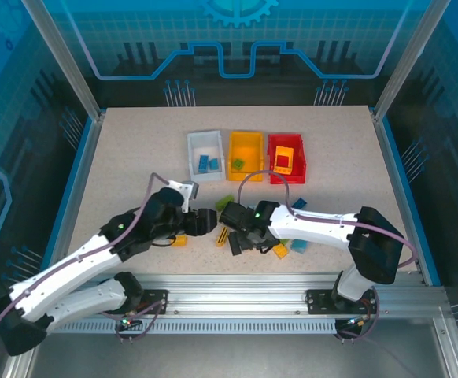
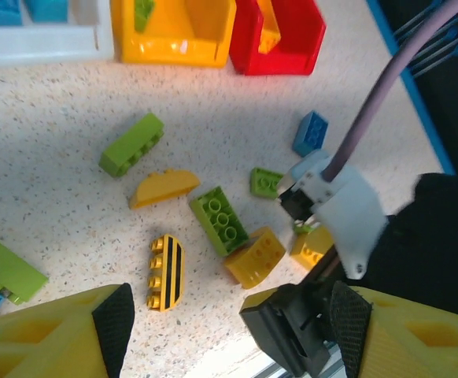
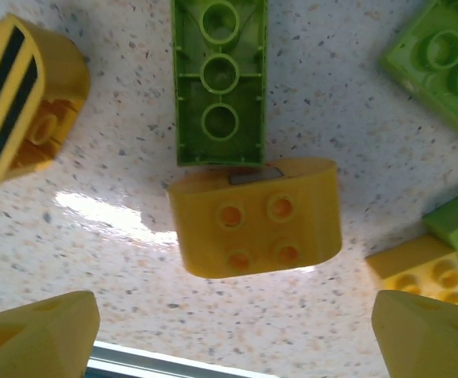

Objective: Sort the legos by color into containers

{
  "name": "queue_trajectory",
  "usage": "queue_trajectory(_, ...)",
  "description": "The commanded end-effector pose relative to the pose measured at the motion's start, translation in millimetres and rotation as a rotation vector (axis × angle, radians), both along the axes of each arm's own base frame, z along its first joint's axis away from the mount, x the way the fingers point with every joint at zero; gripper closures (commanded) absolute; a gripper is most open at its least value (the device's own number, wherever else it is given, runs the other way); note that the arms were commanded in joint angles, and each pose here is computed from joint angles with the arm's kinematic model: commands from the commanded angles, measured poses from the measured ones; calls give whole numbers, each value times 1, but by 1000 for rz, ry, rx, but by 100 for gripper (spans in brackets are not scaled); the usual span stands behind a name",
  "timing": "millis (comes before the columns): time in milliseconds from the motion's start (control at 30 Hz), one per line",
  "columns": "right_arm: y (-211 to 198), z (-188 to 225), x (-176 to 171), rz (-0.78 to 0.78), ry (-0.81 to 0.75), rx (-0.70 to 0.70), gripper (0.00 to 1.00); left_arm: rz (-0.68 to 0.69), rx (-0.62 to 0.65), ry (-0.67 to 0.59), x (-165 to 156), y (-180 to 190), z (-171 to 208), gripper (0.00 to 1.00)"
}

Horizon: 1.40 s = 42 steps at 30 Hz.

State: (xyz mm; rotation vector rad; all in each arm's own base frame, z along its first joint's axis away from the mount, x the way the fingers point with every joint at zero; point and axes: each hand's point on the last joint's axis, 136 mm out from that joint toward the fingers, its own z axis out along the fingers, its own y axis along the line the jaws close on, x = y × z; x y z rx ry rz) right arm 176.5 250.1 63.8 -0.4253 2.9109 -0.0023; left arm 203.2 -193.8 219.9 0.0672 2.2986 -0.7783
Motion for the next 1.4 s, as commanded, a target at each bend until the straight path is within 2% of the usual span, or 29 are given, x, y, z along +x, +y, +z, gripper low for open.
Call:
queue_trajectory(0,-14,-15,7,78,36,-69,8,119,4,38,-8,27,-6,29)
queue_trajectory(167,-4,-27,15,85,64,-50,11,190,-1,78,-23,51,-13,29)
queue_trajectory(333,-2,-37,21,73,73,-57,16,199,-19,97,-29,55,-17,29)
queue_trajectory(533,-1,-45,26,54,63,-61,31,193,-25,89,-27,52,-16,29)
queue_trajectory(667,-8,-22,30,29,-5,-48,42,179,-41,79,-26,48,-12,29)
queue_trajectory(833,-38,33,42,-53,-123,-2,46,126,-94,41,-18,29,7,28)
queue_trajectory(933,-61,60,68,-121,-184,44,46,86,-122,26,-6,9,17,28)
queue_trajectory(1067,-95,80,131,-250,-252,73,48,32,-154,3,18,-27,29,28)
queue_trajectory(1233,-121,88,215,-367,-288,108,49,-5,-154,-39,46,-60,42,29)
queue_trajectory(1367,-137,76,268,-384,-258,40,49,-31,-145,-53,63,-82,42,29)
